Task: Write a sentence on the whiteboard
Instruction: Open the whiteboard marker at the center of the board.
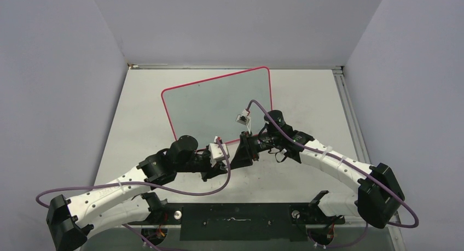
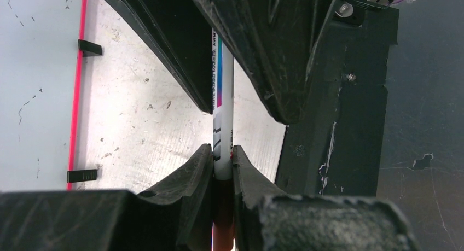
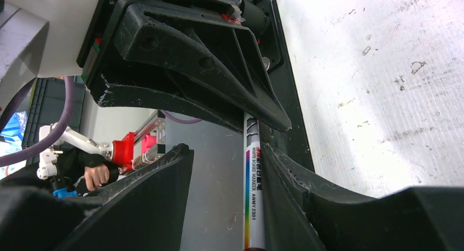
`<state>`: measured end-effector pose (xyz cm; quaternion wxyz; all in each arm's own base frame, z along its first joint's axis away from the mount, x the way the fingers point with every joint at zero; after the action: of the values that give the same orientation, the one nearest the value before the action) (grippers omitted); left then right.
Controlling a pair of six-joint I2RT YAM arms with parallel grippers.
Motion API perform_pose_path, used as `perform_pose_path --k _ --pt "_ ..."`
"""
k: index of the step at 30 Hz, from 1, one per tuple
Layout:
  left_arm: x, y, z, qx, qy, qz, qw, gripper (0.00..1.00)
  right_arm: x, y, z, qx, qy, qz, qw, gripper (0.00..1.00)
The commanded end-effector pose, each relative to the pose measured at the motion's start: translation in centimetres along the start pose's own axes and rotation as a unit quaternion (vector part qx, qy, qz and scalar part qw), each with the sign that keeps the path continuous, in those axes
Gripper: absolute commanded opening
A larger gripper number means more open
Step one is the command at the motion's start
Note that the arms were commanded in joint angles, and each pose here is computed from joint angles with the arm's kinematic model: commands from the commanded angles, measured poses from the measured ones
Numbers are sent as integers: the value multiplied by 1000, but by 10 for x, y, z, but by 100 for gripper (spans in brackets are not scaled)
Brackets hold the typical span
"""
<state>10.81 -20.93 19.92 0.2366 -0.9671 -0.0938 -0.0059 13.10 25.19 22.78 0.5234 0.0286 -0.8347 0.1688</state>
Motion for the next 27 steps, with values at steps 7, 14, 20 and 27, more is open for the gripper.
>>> perform_pose_path --k 7,14,20,27 --pt "3 -1 -18 -37 4 8 999 0 7 4 -3 -9 -30 -24 999 44" --pt "4 -1 -18 -37 0 9 999 0 6 5 -1 -6 -29 -24 999 34" --pt "6 -2 -19 -40 -6 4 999 0 5 5 -2 -6 -33 -16 999 7" --pt "7 -5 -18 -37 -11 -4 999 57 6 -9 -8 -16 -42 -7 999 5"
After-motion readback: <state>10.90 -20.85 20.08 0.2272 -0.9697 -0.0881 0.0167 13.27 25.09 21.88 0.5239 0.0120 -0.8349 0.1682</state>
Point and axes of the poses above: each gripper's point midway between its finger pads, its own y axis out along the fingers, its own x axis along the line the jaws close on, z = x × y, the point moved 7 cm from there along -y, back along the fingers, and after that the axes turned 10 degrees about y, right-handed, at the moved point
